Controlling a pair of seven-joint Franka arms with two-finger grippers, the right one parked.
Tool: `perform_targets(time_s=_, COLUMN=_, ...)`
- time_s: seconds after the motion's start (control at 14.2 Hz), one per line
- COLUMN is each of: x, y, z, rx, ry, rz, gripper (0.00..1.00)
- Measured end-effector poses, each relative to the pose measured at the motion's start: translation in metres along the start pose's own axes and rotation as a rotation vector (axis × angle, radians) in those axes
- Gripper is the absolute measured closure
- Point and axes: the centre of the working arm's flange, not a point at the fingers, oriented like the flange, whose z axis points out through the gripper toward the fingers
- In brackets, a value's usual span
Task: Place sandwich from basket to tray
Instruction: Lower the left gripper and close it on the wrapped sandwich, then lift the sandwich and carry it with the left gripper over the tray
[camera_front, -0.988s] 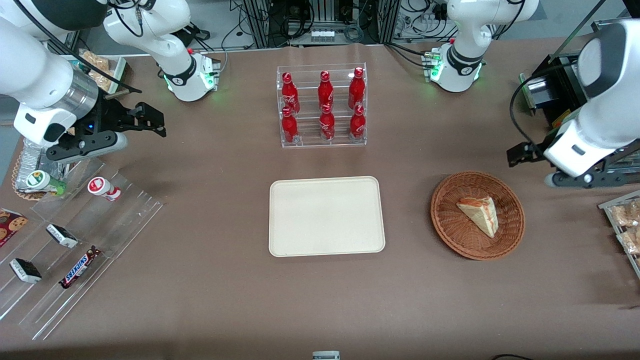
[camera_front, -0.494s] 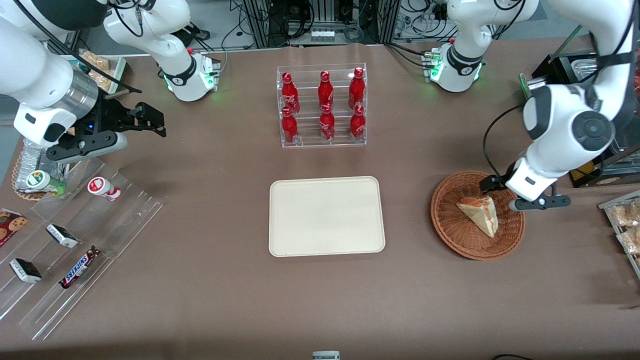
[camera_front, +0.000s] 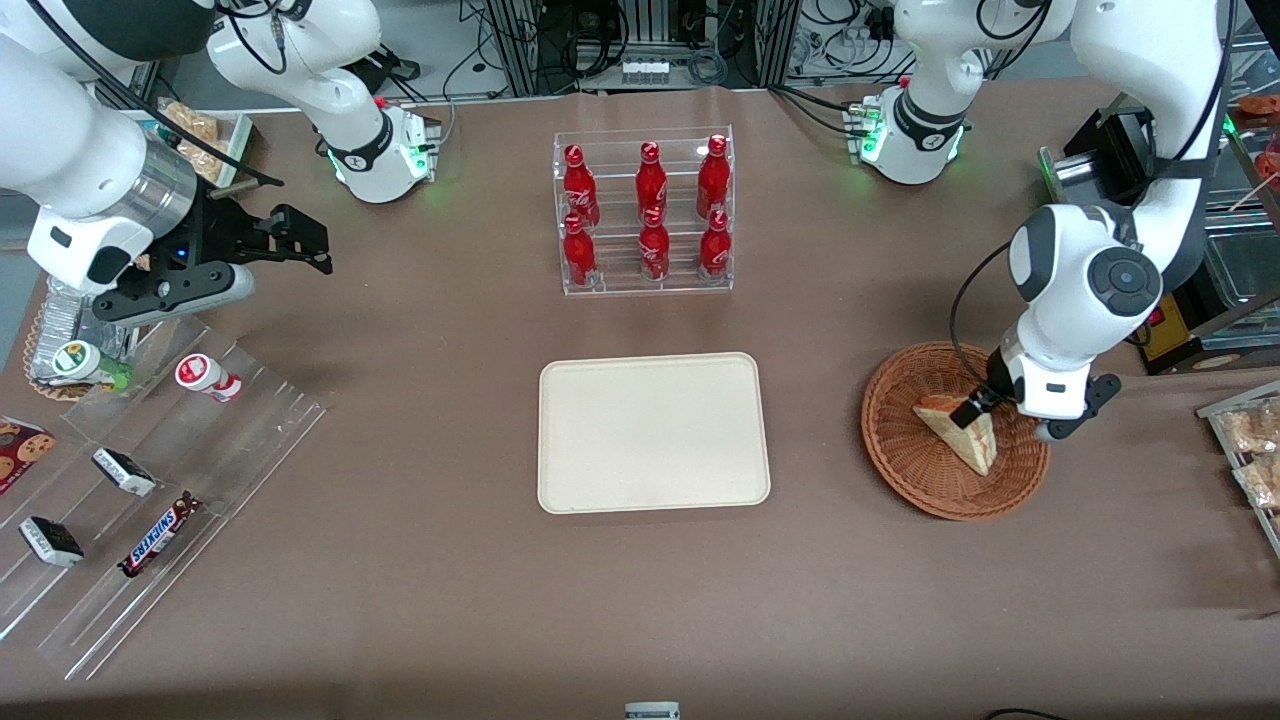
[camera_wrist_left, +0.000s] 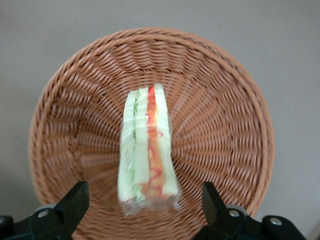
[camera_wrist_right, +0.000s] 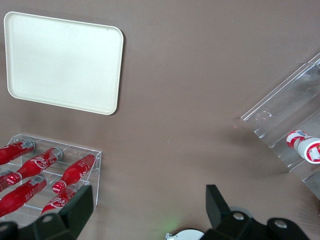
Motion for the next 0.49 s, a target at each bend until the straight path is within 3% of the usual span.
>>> perform_targets(time_s=0.07, x=0.0, y=0.001, z=0.009, rx=-0.001, ry=0.0, rz=-0.074, gripper=0.0)
perform_targets(time_s=0.14, x=-0.001, y=0.0, z=0.018, rx=0.005, ry=-0.007, rz=-0.128, gripper=0.06)
perform_targets(time_s=0.49, x=0.0, y=0.003, z=0.033, rx=0.03, ry=-0.023, rz=-0.153, gripper=0.59)
